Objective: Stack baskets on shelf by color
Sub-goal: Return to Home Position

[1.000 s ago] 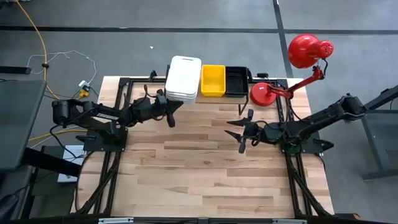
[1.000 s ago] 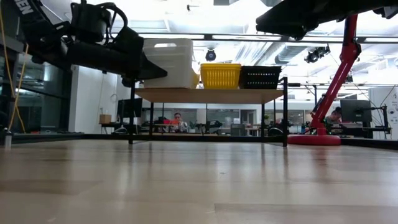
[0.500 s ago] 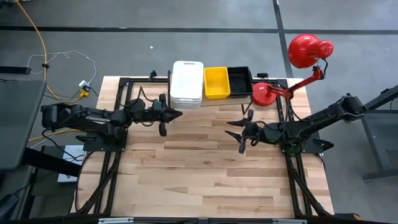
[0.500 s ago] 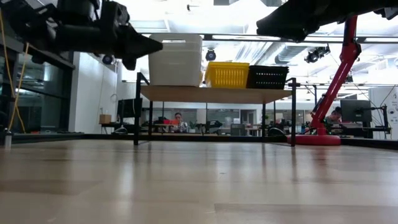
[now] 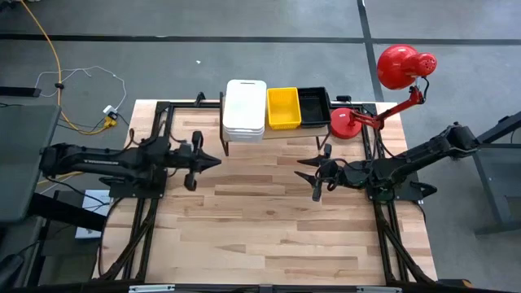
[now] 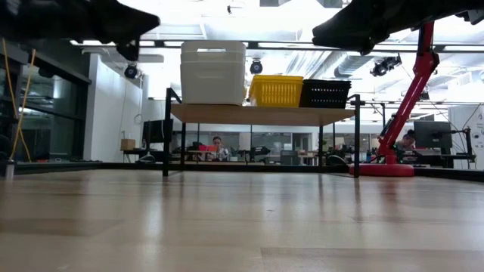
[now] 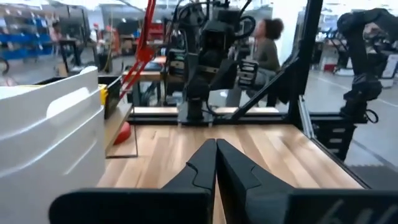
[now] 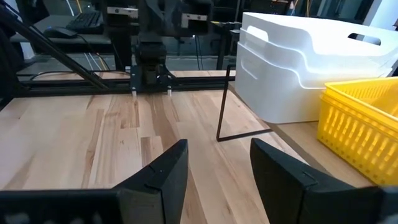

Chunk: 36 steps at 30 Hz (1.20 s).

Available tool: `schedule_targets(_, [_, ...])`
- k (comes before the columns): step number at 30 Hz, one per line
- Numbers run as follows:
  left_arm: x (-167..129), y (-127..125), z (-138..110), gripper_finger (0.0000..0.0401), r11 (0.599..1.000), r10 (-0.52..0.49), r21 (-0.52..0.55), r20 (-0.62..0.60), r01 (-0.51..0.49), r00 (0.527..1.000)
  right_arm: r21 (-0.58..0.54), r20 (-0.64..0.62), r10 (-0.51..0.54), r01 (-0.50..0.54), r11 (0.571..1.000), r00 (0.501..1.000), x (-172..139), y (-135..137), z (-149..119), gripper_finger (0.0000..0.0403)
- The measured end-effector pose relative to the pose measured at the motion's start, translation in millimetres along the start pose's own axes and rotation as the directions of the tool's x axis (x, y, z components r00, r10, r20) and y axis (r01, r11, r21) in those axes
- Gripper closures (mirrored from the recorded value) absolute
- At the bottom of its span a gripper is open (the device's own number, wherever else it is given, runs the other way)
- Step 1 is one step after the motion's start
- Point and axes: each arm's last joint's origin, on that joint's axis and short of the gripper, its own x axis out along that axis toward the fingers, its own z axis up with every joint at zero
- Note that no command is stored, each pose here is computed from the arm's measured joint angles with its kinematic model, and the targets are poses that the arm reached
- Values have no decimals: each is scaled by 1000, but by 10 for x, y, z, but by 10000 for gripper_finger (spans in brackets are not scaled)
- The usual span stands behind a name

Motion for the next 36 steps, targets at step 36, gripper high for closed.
schedule_targets(36, [-614,-232,-472,401,999,1,-36,177,5,984,28,-7,3,-3,1000,1000,1,0,-8,243])
